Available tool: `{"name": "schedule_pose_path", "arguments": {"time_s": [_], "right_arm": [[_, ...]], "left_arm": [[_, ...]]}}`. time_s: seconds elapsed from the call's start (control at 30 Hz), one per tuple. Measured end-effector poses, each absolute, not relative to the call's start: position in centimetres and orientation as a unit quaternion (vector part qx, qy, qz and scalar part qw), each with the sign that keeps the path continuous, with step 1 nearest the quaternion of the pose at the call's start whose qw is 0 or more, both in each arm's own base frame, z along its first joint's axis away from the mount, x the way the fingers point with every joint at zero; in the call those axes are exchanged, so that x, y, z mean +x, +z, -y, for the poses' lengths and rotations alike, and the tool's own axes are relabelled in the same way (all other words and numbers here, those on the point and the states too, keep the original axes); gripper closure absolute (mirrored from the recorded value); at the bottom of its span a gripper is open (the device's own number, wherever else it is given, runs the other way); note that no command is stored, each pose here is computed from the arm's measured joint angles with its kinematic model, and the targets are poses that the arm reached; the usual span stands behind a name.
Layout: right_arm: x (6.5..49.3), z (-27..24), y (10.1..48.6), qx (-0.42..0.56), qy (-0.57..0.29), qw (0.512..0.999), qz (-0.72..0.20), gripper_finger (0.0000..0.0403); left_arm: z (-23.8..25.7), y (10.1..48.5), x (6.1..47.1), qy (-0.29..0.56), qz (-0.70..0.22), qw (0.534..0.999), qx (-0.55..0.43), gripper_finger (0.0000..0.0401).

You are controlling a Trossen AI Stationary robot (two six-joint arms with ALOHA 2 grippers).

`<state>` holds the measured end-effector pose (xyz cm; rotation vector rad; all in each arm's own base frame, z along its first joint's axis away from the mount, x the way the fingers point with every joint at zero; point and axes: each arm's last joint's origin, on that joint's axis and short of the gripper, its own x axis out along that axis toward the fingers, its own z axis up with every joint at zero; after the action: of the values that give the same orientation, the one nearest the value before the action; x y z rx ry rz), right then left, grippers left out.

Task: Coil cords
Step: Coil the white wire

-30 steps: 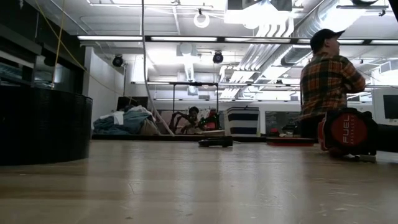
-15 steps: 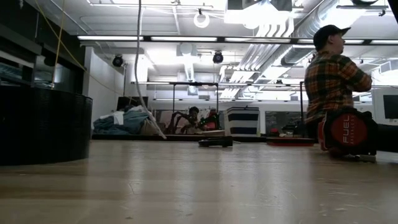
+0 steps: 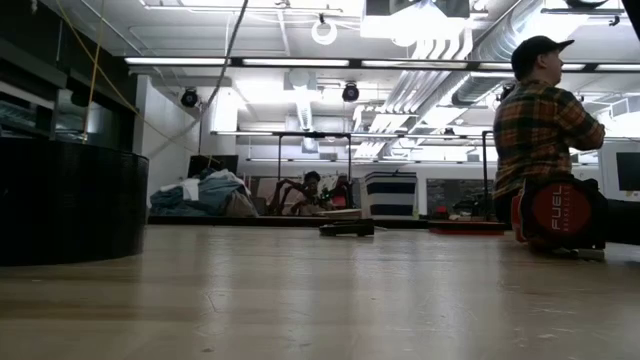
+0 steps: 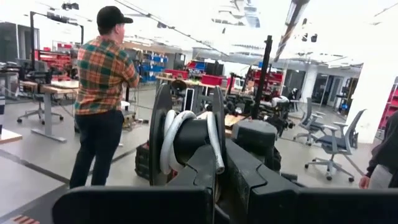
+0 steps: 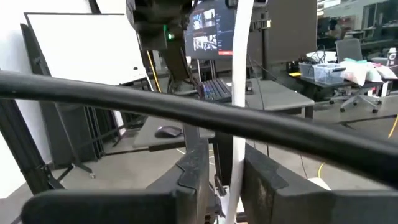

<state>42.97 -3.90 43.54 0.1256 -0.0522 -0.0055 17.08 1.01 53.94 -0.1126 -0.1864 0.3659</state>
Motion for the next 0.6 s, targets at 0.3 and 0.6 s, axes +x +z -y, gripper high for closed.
{"name": "schedule_pose_path", "arguments": {"time_s": [0.3,0.6], "right_arm": [[42.9,4.1,43.6,0.059,-0.007,0.998,0.025,0.0334],[42.8,4.9,43.5,0.050,-0.026,0.998,0.021,0.0334]], "left_arm": [[-1.1,54.3,14.9,0.195,0.101,0.974,-0.060,0.0396],[-1.1,54.8,13.1,0.197,0.122,0.971,-0.065,0.0396]]}}
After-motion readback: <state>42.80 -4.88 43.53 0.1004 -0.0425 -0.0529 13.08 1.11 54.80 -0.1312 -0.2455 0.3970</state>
